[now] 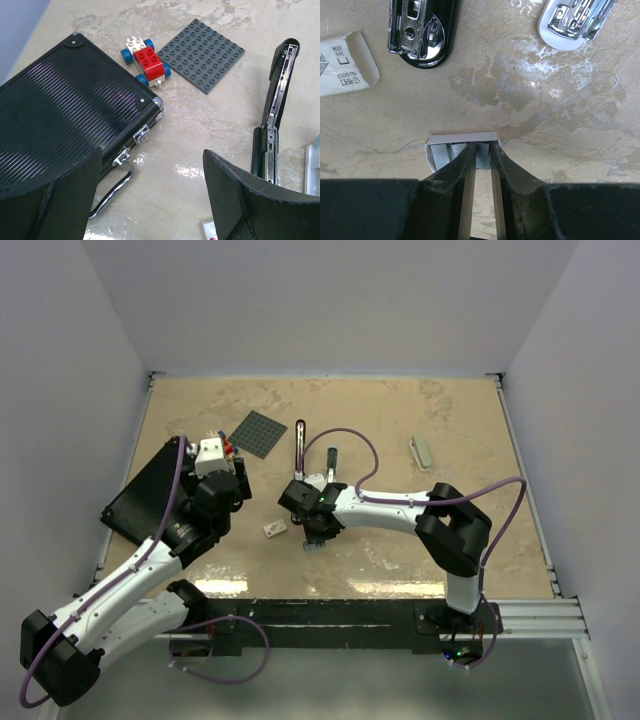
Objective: Load the staples into the stapler
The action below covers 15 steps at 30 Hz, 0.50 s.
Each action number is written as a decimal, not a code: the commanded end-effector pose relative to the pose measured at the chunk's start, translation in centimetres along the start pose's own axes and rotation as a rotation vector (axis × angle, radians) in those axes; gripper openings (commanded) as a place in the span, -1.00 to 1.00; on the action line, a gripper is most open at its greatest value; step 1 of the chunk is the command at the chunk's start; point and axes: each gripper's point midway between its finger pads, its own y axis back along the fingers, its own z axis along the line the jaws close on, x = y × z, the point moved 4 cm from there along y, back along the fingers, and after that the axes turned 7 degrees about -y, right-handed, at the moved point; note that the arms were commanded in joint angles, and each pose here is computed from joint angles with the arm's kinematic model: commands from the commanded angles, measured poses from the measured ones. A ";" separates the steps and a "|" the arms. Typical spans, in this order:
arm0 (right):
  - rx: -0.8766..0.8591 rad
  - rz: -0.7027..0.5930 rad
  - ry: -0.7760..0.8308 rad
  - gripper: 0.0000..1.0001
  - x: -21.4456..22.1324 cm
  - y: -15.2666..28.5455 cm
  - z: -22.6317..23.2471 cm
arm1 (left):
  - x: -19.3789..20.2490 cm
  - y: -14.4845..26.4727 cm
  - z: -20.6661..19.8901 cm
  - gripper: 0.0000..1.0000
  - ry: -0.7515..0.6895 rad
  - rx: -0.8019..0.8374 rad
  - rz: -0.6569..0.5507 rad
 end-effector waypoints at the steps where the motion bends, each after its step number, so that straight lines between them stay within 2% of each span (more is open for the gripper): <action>1: -0.049 -0.022 -0.034 -0.52 -0.8 1.1 1.0 | -0.7 0.1 0.2 0.71 0.025 -0.011 -0.040; 15: -0.024 -0.009 -0.025 -0.51 -0.3 0.4 0.6 | -0.7 0.1 0.1 0.71 0.023 -0.008 -0.040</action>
